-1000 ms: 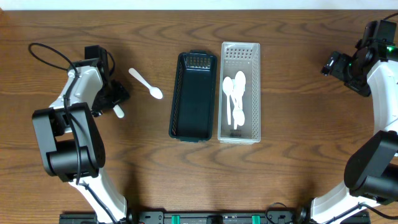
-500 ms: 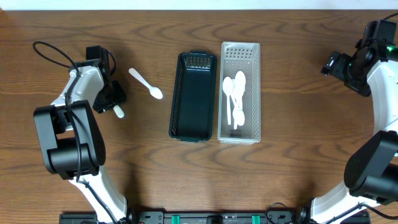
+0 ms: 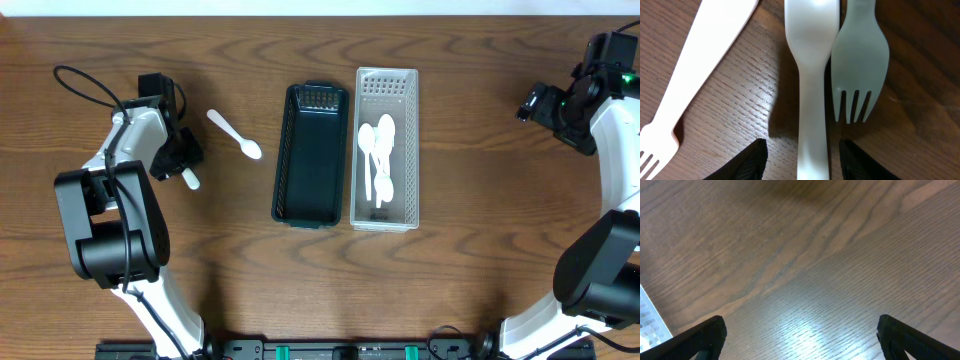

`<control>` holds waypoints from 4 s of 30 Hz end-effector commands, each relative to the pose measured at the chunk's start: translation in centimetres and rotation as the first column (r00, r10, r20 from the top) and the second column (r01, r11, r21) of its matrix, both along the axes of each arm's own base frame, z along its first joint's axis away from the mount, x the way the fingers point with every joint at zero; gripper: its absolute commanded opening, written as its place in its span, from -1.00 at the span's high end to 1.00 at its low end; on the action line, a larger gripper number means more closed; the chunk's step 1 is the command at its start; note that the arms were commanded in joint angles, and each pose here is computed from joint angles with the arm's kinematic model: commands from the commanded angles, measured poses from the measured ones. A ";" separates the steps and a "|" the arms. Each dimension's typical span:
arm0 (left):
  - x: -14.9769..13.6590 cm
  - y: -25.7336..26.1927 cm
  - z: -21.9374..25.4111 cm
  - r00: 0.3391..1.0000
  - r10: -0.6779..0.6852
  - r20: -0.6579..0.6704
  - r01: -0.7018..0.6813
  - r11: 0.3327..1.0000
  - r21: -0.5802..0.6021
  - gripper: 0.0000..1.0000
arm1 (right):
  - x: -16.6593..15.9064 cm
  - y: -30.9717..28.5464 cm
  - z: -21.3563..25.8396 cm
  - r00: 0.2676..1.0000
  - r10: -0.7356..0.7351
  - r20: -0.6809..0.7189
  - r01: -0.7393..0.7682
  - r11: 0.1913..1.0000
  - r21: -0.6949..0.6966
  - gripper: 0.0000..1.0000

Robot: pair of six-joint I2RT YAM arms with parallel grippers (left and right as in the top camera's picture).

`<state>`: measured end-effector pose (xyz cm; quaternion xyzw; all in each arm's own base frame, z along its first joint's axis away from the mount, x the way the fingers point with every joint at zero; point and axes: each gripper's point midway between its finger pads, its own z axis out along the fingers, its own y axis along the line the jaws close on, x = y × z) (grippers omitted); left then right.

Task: Pack container
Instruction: 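Lower the left gripper onto the white fork and grasp it, then carry the white fork into the black tray and release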

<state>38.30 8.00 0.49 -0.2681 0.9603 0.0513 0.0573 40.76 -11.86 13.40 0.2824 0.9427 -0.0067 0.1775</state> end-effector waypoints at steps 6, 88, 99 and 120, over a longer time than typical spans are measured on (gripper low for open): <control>-0.1 0.4 -0.7 1.000 -0.012 -0.009 0.012 1.000 0.019 0.16 | -0.1 0.1 -0.2 1.000 -0.009 -0.003 0.009 1.000 0.004 -0.98; -5.1 -21.5 16.0 0.616 -0.753 0.233 0.755 0.648 0.097 0.88 | -0.3 0.0 -0.3 1.000 -0.018 -0.010 0.018 1.000 0.009 -0.98; -4.1 -26.2 9.5 0.600 -0.782 0.169 0.792 0.610 0.012 0.70 | -0.3 0.3 -0.3 1.000 -0.012 -0.013 0.012 1.000 0.017 -0.99; -0.7 -20.6 20.0 0.709 -0.561 0.428 0.542 0.821 0.177 -0.18 | -0.6 0.4 -0.4 1.000 -0.012 -0.026 0.012 1.000 0.022 -0.98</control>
